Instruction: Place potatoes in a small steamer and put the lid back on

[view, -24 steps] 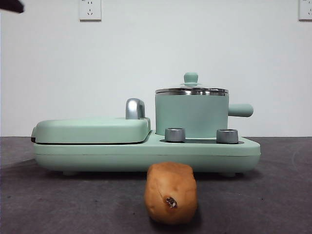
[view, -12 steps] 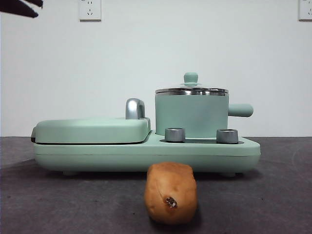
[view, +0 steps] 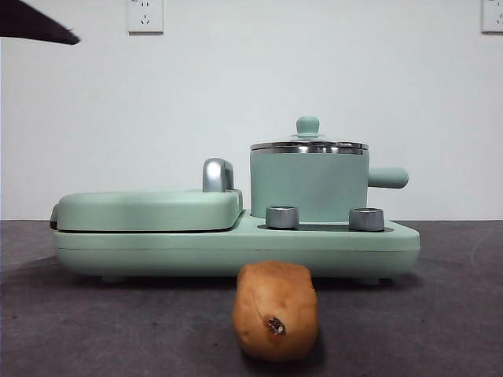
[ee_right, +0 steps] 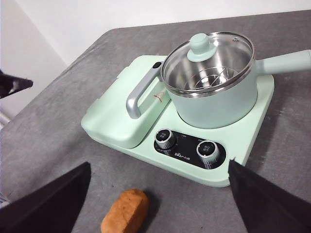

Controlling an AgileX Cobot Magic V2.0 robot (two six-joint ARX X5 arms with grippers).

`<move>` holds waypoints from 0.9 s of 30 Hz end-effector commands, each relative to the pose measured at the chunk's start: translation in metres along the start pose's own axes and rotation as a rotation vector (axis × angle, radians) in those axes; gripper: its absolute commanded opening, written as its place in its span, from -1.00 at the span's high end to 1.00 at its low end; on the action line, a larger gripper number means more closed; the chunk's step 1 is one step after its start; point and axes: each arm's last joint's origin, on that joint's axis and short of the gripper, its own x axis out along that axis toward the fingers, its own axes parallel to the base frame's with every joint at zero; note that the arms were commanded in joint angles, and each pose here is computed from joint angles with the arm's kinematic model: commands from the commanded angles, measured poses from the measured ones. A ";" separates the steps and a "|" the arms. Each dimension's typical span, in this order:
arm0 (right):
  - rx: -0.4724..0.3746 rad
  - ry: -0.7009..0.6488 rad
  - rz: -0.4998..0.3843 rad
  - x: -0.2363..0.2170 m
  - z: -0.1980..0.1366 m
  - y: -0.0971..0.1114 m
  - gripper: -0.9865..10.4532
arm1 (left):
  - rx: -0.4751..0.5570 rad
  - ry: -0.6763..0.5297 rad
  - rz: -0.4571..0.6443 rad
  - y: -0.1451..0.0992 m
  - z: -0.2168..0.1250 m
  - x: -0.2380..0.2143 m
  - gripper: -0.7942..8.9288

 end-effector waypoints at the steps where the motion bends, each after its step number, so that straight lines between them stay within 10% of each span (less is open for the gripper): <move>1: -0.018 -0.014 0.002 -0.002 0.004 0.002 0.03 | 0.019 0.008 -0.030 -0.002 0.017 0.010 -0.07; 27: -0.018 -0.014 0.002 -0.002 0.004 0.002 0.03 | 0.233 0.287 0.082 -0.031 0.133 0.213 -0.06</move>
